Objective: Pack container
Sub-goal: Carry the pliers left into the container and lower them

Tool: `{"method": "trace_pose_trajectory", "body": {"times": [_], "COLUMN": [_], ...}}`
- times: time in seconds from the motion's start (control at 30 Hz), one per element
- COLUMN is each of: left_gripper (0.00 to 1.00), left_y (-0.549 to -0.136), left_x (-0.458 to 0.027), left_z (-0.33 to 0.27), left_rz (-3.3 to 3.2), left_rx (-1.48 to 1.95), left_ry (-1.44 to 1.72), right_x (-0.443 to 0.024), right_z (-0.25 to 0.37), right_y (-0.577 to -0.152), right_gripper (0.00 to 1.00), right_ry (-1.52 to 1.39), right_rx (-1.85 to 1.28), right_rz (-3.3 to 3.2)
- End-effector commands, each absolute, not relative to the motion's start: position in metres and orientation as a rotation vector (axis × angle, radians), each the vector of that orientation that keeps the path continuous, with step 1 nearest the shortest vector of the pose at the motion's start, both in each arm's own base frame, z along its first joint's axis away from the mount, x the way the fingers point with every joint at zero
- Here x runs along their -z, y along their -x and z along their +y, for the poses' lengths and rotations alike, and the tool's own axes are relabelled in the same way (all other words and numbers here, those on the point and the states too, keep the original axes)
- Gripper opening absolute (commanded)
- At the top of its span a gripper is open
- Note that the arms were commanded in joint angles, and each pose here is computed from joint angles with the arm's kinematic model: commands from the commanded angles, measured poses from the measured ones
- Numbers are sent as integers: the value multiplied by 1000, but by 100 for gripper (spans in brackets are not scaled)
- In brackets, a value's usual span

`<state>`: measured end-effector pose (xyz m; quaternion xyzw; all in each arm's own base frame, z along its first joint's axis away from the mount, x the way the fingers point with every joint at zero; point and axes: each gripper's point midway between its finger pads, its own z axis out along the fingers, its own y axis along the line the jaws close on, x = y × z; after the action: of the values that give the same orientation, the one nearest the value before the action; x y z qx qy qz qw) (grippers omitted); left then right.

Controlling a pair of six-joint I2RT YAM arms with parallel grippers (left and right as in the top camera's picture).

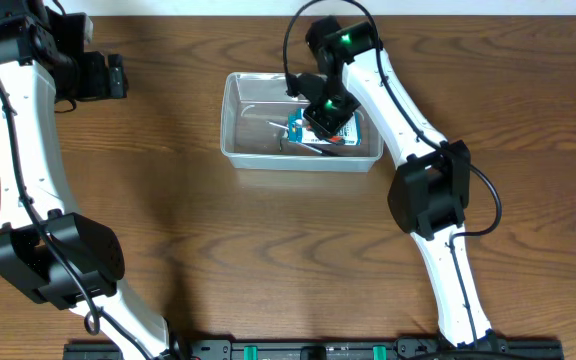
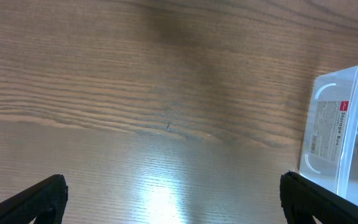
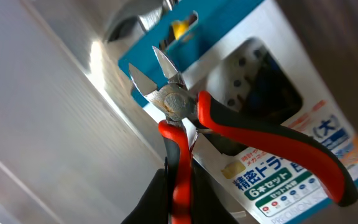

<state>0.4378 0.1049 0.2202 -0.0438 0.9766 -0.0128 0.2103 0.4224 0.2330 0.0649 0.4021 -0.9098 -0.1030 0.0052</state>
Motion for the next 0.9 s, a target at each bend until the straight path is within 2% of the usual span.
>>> {"method": "trace_pose_trajectory", "body": {"times": [0.0,0.1,0.23,0.3,0.43,0.6,0.63,0.67,0.77,0.87], "left_gripper": [98,98,98,98,98,98,98,98,98,98], "left_y": [-436,-436,-436,-436,-436,-436,-436,-436,-436,-436], "left_x": [-221,-221,-221,-221,-221,-221,-221,-221,-221,-221], "left_z": [108,108,108,108,108,108,108,108,108,108], "left_rz": [2716,2716,2716,2716,2716,2716,2716,2716,2716,2716], "left_rx": [22,22,22,22,22,22,22,22,22,22], "left_ry": [122,122,122,122,122,122,122,122,122,122], "right_x": [-66,-66,-66,-66,-66,-70,-74,-76,-96,-125], "right_z": [232,233,233,233,234,235,236,236,235,226], "right_y": [-424,-424,-425,-426,-428,-432,-435,-436,-446,-458], "right_gripper": [2,4,18,21,34,59,71,75,99,99], "right_ry": [-1275,-1281,-1284,-1284,-1288,-1264,-1223,-1199,-1099,-1019], "right_rx": [341,342,343,342,343,344,347,349,362,373], "right_rz": [-2848,-2849,-2853,-2856,-2862,-2892,-2922,-2939,-3023,-3116]}}
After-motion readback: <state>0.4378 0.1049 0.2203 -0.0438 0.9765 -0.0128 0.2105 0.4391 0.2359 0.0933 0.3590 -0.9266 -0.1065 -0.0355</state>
